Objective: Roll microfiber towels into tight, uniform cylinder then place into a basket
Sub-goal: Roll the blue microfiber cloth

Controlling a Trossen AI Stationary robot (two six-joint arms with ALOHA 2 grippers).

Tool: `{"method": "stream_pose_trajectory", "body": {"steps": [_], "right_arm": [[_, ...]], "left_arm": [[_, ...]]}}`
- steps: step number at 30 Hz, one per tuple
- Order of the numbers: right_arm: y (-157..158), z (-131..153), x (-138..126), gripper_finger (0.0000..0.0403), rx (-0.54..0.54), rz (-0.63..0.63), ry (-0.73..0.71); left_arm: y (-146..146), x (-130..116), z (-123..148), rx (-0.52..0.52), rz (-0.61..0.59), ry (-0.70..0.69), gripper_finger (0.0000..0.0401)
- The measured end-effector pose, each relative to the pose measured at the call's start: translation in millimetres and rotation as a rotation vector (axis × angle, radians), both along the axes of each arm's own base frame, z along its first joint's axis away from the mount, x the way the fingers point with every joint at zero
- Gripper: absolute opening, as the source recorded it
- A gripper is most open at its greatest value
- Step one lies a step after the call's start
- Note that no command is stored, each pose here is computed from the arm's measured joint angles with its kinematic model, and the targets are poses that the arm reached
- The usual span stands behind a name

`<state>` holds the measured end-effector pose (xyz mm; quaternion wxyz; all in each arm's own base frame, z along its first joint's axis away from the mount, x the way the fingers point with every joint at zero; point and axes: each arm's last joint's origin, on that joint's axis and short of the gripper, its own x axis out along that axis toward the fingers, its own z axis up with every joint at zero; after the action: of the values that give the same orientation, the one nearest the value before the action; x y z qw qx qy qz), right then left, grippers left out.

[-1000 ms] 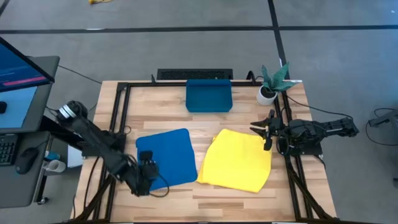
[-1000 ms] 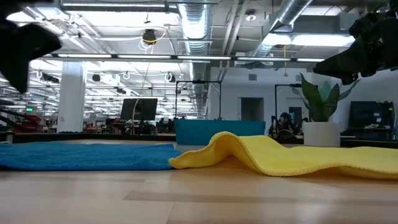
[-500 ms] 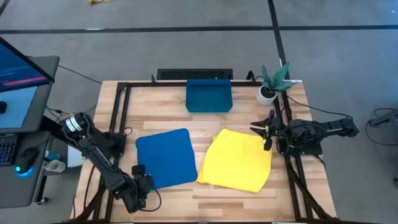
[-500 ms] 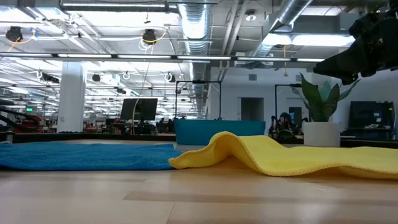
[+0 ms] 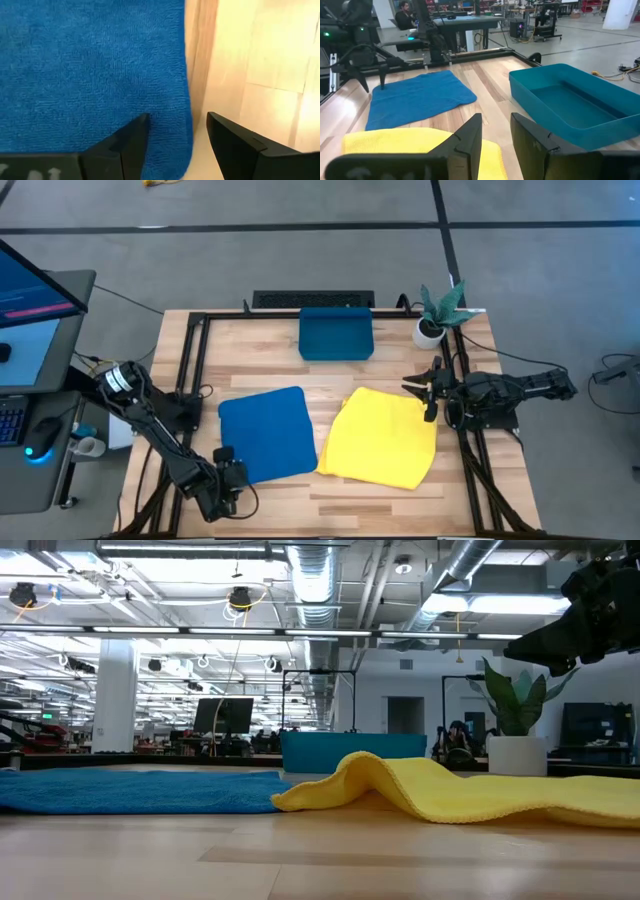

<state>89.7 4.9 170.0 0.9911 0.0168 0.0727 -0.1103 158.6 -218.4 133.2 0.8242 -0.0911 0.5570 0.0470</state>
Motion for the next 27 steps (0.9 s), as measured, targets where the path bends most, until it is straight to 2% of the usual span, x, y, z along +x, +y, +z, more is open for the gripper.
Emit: {"method": "stream_pose_trajectory", "body": {"steps": [4,8,24,27], "right_arm": [[0.0,0.0,0.0,0.0127,0.0,0.0,0.0],[0.0,0.0,0.0,0.0127,0.0,0.0,0.0],[0.0,-0.1,0.0,0.0127,0.0,0.0,0.0],[0.0,0.0,0.0,0.0127,0.0,0.0,0.0]], "left_arm": [[3.8,-2.7,-1.9,0.031,0.024,0.01,0.0193],[7.4,-5.0,-2.5,0.066,0.037,0.031,0.0171],[7.2,-4.3,-2.9,0.088,-0.01,0.013,0.0012],[7.2,-4.2,-2.9,0.088,-0.01,0.011,0.0005]]}}
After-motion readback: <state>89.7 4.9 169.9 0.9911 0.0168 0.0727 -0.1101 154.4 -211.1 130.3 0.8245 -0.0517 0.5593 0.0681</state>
